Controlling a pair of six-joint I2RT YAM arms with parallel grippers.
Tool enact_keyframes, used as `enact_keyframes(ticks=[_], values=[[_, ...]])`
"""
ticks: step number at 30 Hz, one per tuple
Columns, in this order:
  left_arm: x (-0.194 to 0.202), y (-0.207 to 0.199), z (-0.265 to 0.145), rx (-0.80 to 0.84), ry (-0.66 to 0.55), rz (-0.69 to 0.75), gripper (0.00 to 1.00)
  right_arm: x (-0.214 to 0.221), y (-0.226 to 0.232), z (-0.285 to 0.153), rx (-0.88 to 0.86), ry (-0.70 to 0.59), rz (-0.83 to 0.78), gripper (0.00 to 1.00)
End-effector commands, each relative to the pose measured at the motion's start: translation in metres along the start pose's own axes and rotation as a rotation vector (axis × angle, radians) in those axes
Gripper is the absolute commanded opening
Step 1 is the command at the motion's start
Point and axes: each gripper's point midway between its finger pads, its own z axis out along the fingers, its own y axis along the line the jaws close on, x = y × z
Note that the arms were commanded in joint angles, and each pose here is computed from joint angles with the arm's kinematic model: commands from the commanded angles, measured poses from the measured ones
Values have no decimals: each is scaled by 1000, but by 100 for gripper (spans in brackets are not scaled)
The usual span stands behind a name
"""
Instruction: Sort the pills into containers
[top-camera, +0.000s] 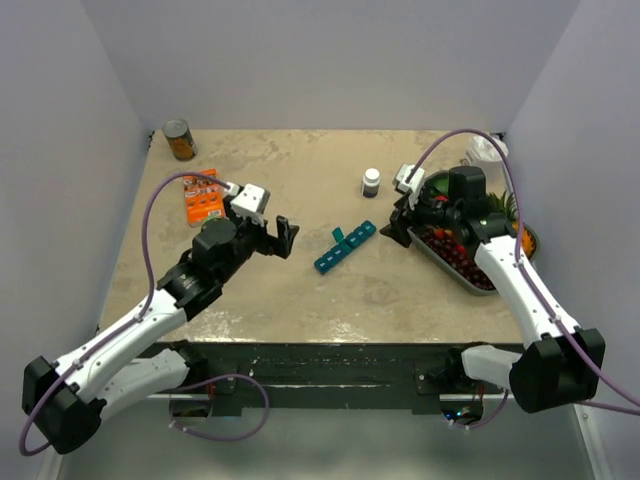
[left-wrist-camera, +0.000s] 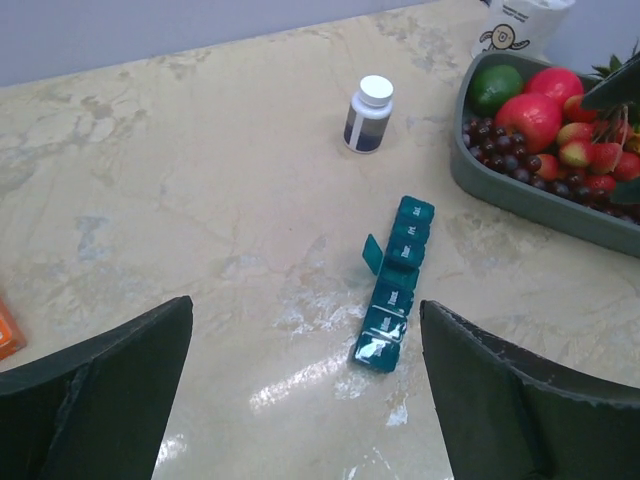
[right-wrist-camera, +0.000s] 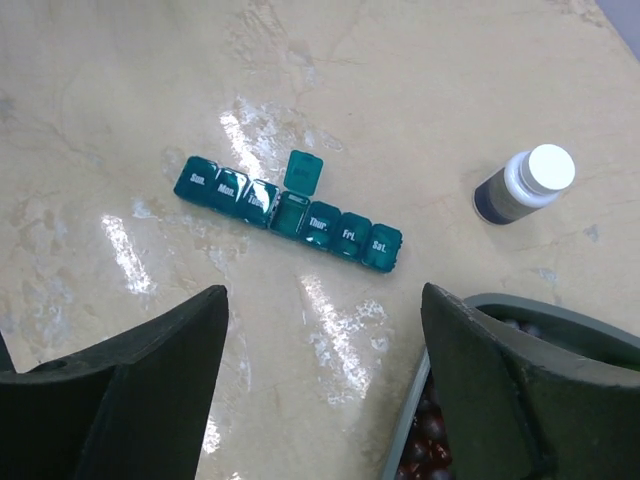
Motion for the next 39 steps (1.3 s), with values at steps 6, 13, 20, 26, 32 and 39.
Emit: enact_keyframes(ticks=[6,13,20,26,32,39], values=[[-16,31,-50,-156,-1,-67,100,-29,-19,-23,174,-69,17,99],[-11,42,-71,-205,-25,-113,99,-38,-25,-20,177,-74,130,99],[-5,52,-85,-248,-23,-127,100,-28,10,-7,-25,-113,72,99],[6,69,-96,-351,-19,-181,100,-4,24,1,-55,-132,47,99],[17,77,-95,-402,1,-191,100,10,28,5,-55,-124,42,99],[2,81,-85,-427,50,-137,100,16,24,6,-37,-95,39,99]])
